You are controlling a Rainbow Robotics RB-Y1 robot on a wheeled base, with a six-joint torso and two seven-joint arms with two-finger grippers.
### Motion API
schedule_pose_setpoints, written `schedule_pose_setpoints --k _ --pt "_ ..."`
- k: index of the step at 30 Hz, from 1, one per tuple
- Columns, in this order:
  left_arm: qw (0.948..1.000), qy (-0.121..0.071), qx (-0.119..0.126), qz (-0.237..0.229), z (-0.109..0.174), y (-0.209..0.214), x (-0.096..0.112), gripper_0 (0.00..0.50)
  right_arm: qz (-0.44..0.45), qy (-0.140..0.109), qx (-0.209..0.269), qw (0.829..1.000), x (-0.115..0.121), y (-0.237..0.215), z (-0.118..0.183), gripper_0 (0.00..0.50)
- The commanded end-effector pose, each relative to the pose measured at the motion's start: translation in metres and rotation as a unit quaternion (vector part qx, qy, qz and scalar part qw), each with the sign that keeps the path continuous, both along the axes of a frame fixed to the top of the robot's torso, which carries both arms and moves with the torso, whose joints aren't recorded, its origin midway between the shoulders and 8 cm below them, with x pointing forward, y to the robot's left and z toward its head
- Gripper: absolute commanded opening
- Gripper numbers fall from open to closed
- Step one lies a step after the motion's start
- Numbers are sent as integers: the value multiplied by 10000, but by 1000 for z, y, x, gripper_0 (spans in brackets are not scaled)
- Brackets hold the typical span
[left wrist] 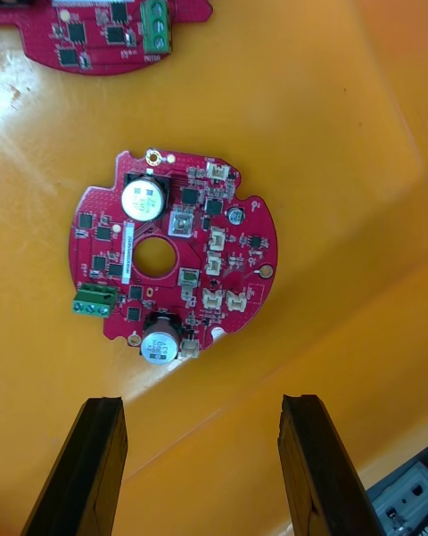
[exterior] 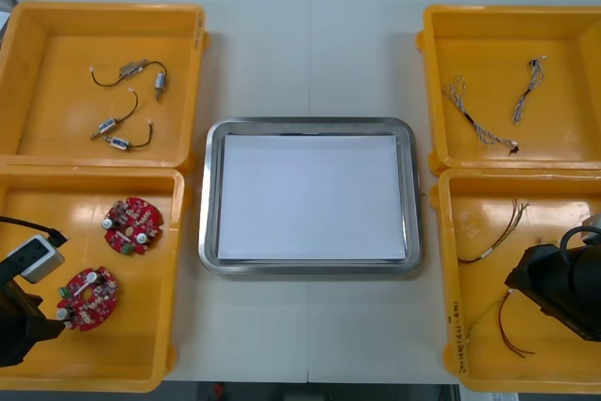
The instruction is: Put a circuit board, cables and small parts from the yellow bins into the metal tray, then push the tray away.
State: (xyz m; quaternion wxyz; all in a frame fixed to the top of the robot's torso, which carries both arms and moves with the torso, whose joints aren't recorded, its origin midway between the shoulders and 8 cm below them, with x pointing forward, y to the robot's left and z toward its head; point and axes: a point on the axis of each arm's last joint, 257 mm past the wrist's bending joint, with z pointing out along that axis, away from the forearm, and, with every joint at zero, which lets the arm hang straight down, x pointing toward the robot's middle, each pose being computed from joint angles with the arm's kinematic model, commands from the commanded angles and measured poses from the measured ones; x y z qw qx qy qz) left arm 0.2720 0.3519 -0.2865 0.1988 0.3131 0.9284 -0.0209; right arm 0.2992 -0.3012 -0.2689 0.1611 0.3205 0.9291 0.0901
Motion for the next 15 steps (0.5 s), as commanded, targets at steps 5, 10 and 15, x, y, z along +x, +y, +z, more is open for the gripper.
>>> schedule_pose_setpoints --k 5,10,15 --pt "9982 -63 259 -543 -8 5 12 500 -134 326 -5 9994 -11 -3 -22 500" --pt "9984 -66 214 -520 -14 4 18 500 -173 236 12 9996 -2 -5 -27 500" --pt "9983 -62 234 -530 -21 6 24 500 -208 167 18 9996 6 -7 -34 500"
